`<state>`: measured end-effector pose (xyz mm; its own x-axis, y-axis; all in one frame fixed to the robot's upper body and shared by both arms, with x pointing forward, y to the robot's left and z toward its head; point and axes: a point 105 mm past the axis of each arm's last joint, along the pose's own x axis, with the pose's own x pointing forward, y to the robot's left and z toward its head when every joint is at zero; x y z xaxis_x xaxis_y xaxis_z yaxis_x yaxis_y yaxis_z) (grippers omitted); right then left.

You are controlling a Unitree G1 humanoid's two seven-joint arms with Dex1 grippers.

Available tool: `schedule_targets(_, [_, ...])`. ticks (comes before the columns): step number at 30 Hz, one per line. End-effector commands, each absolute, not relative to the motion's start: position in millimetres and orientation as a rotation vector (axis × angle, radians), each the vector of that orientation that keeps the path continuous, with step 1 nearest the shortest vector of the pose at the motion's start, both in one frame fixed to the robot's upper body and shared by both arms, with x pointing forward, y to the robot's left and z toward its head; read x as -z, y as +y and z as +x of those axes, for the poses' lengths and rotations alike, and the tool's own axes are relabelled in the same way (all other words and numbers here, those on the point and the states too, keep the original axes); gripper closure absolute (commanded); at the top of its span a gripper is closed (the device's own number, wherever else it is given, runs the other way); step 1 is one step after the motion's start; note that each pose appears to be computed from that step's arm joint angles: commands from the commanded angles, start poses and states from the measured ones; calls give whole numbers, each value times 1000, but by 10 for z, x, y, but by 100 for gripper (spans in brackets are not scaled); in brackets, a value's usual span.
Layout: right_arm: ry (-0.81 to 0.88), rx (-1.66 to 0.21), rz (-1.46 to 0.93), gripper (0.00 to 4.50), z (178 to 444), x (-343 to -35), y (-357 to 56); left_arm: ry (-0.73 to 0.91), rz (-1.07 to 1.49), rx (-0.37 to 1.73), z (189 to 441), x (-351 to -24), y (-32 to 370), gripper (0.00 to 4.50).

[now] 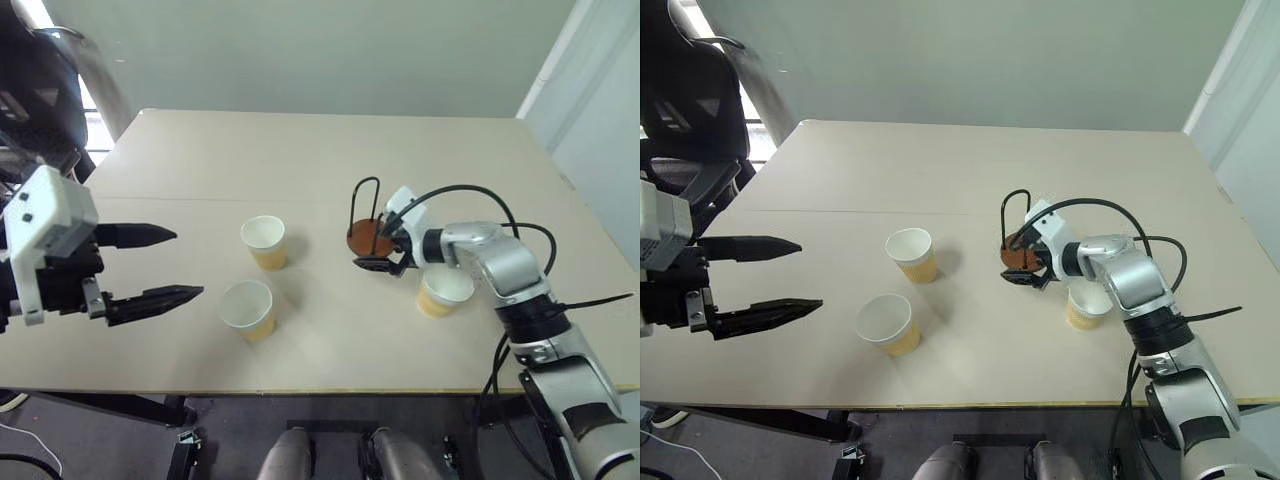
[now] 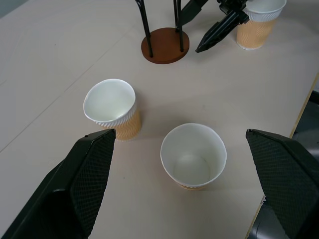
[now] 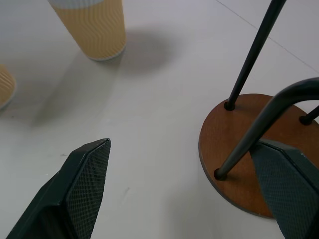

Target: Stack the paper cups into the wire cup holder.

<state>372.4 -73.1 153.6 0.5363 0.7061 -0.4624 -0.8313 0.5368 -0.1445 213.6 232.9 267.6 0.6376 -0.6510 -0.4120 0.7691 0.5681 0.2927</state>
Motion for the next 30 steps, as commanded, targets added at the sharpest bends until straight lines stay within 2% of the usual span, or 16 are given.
schedule_targets(1, [245, -920, -371, 3, 3818, -1846, -597, 239, 499, 829, 2101, -2747, 2319, 0])
schedule_targets(5, [206, -917, -363, 3, 3847, -1934, -516, 242, 504, 820, 2095, -2738, 2324, 0])
schedule_targets(8, [194, -913, -377, 60, 3865, -1959, -521, 242, 506, 816, 2094, -2738, 2329, 0])
schedule_targets(17, [189, -932, -417, 387, 3867, -1964, -547, 241, 512, 808, 2100, -2735, 2339, 0])
schedule_targets(19, [197, -962, -431, 448, 3830, -1944, -544, 242, 513, 807, 2103, -2734, 2342, 0])
schedule_targets(23, [223, -1103, -457, 448, 3632, -1868, -513, 243, 516, 805, 2110, -2739, 2352, 0])
schedule_targets(26, [244, -1327, -529, 448, 3259, -1737, -509, 247, 516, 809, 2114, -2737, 2357, 0])
schedule_targets(30, [242, -1533, -553, 448, 2895, -1688, -538, 249, 514, 828, 2118, -2739, 2344, 0])
